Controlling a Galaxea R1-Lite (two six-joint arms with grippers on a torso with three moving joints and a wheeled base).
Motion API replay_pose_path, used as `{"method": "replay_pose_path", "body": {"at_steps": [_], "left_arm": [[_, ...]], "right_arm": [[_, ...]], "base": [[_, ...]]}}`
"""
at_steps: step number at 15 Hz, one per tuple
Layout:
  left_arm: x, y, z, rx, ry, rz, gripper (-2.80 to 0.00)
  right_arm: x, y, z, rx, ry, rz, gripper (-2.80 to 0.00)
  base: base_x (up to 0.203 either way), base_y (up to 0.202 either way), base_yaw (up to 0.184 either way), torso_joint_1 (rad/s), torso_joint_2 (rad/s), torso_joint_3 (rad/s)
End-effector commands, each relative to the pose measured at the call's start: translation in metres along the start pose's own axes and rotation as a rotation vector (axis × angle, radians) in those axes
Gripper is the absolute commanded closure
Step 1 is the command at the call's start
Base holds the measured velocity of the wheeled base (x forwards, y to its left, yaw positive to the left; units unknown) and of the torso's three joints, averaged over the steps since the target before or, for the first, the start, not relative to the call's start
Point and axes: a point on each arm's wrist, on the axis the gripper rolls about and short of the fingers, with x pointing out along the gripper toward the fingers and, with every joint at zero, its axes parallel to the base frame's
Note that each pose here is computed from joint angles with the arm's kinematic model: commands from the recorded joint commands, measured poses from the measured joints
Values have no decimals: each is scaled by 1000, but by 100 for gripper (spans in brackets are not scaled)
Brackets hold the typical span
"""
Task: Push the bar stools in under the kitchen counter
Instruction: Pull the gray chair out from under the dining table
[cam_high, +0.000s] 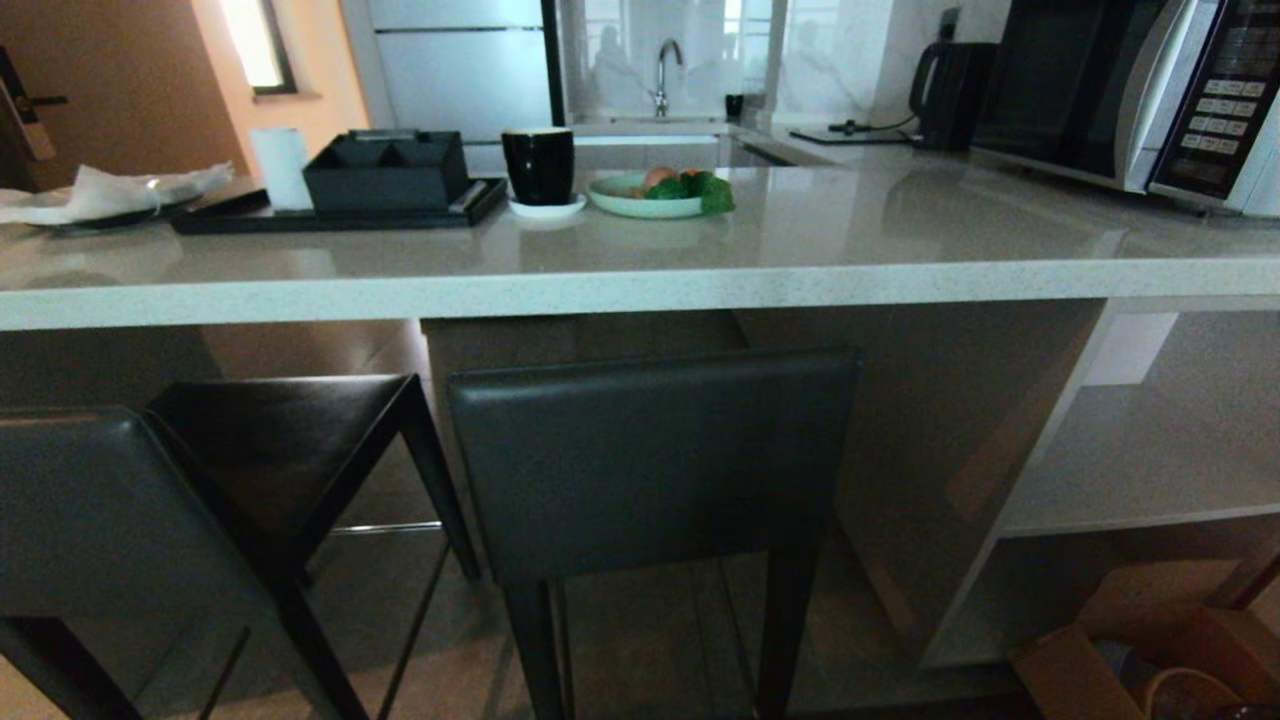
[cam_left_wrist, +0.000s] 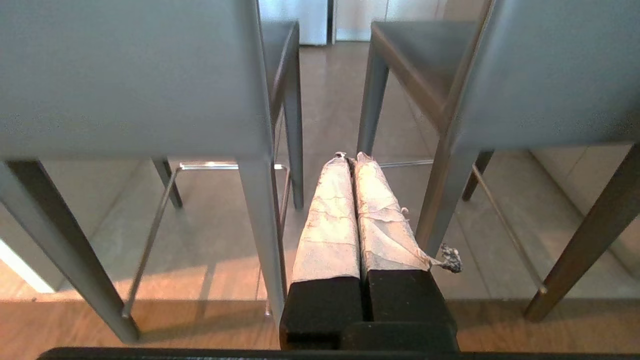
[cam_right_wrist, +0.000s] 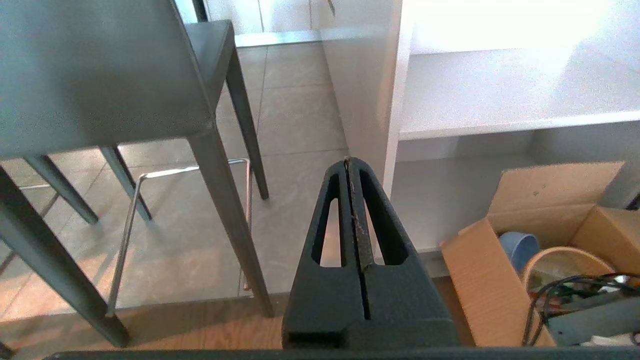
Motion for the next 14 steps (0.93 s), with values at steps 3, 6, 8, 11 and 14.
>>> {"method": "replay_pose_path", "body": {"at_steps": [3, 6, 8, 11, 14], "left_arm": [[0, 0, 0, -1, 0, 0, 0], [0, 0, 0, -1, 0, 0, 0], [0, 0, 0, -1, 0, 0, 0], [0, 0, 0, 1, 0, 2, 0], [0, 0, 0, 4, 0, 3, 0]], "right_arm": [[0, 0, 0, 0, 2, 0, 0], [0, 0, 0, 0, 2, 1, 0], [0, 0, 0, 0, 1, 0, 0], [0, 0, 0, 0, 1, 1, 0], [0, 0, 0, -1, -1, 1, 0]], "base": [[0, 0, 0, -85, 334, 240], [0, 0, 0, -17, 80, 44], [0, 0, 0, 1, 11, 18], [0, 0, 0, 0, 0, 0], [0, 0, 0, 0, 0, 0]]}}
